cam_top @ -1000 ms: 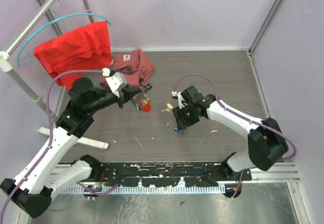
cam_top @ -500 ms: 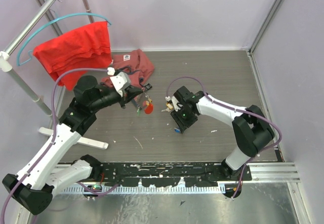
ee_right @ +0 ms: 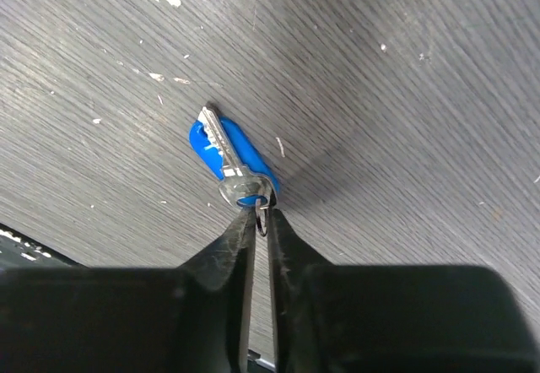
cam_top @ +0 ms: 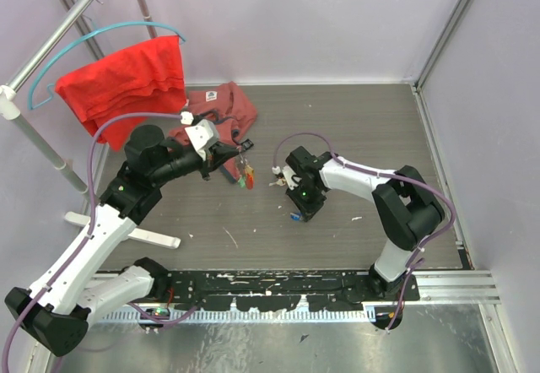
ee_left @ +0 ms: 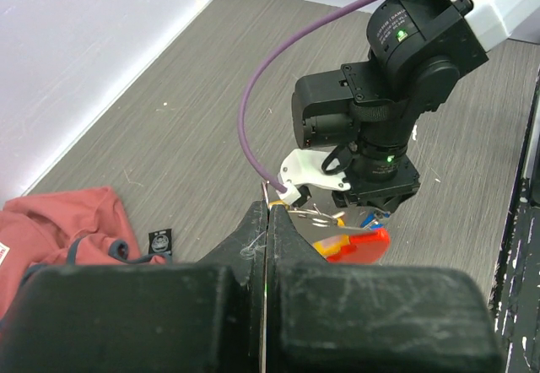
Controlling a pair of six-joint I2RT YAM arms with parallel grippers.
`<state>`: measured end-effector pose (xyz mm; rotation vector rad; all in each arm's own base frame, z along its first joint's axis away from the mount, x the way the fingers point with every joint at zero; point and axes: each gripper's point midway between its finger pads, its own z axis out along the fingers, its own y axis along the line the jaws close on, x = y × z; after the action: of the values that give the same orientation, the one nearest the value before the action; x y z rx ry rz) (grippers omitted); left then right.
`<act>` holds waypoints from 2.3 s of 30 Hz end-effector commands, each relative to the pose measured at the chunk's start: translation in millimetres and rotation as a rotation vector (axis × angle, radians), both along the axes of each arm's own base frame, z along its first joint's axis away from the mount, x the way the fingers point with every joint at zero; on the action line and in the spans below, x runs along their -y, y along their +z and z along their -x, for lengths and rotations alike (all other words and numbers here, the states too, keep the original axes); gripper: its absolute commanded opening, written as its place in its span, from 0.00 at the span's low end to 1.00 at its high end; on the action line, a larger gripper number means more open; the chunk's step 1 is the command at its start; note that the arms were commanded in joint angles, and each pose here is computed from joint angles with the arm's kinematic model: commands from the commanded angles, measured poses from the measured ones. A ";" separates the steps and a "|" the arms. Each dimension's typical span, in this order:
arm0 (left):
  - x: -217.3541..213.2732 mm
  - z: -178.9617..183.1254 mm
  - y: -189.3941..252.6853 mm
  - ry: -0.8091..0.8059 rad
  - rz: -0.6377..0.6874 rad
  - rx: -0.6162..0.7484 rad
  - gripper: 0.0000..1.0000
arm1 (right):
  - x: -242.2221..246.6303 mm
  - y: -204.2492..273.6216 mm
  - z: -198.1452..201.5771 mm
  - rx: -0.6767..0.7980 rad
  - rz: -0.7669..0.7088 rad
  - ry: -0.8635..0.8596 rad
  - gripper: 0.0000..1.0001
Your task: Put the keys on the keyring
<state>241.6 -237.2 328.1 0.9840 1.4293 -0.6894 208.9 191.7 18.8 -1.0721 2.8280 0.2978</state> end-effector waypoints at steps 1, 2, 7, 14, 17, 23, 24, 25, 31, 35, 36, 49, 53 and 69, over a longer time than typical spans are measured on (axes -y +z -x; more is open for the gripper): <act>1.4 1.1 21.0 -0.018 0.030 0.061 0.00 | -17.3 19.9 -9.6 0.042 -0.085 0.017 0.12; 1.3 1.5 21.3 -0.019 0.031 0.061 0.00 | -19.1 22.4 -9.8 0.046 -0.097 0.018 0.08; 0.3 1.5 22.9 -0.014 0.033 0.065 0.00 | -30.2 43.2 -9.9 0.070 -0.177 0.021 0.01; 2.8 1.3 30.4 -0.023 0.053 0.073 0.00 | -37.1 94.5 -16.9 0.145 -0.267 0.021 0.01; 4.7 1.2 34.1 -0.029 0.068 0.074 0.00 | -33.4 125.3 -32.2 0.281 -0.282 0.022 0.01; 9.5 1.3 40.6 -0.061 0.078 0.116 0.00 | -27.5 218.2 -48.9 0.635 -0.418 0.068 0.01; 10.7 2.6 41.6 -0.078 0.070 0.138 0.00 | -26.9 231.9 -48.0 0.676 -0.441 0.079 0.01; 11.5 3.1 43.1 -0.086 0.063 0.157 0.00 | -27.9 244.5 -45.3 0.705 -0.468 0.103 0.01; 21.6 7.2 58.1 -0.099 0.016 0.276 0.00 | -36.4 309.6 -17.4 0.824 -0.637 0.277 0.01; 36.1 22.2 72.0 -0.118 -0.024 0.386 0.00 | -41.4 346.5 3.7 0.872 -0.747 0.369 0.01; 38.4 26.5 76.4 -0.127 -0.020 0.403 0.00 | -42.2 353.8 7.7 0.881 -0.767 0.384 0.01; 52.1 63.0 105.1 -0.258 -0.004 0.530 0.00 | -58.7 411.6 39.9 0.910 -0.947 0.576 0.01; 53.8 68.7 110.8 -0.273 0.005 0.547 0.00 | -63.5 415.6 41.8 0.906 -0.971 0.606 0.01; 68.1 75.8 112.3 -0.317 0.006 0.554 0.00 | -76.8 426.8 46.2 0.909 -1.067 0.658 0.01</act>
<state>169.6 -306.1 412.6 1.3260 0.8708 -0.5992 168.6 265.3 420.5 -1.2951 1.2716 0.8982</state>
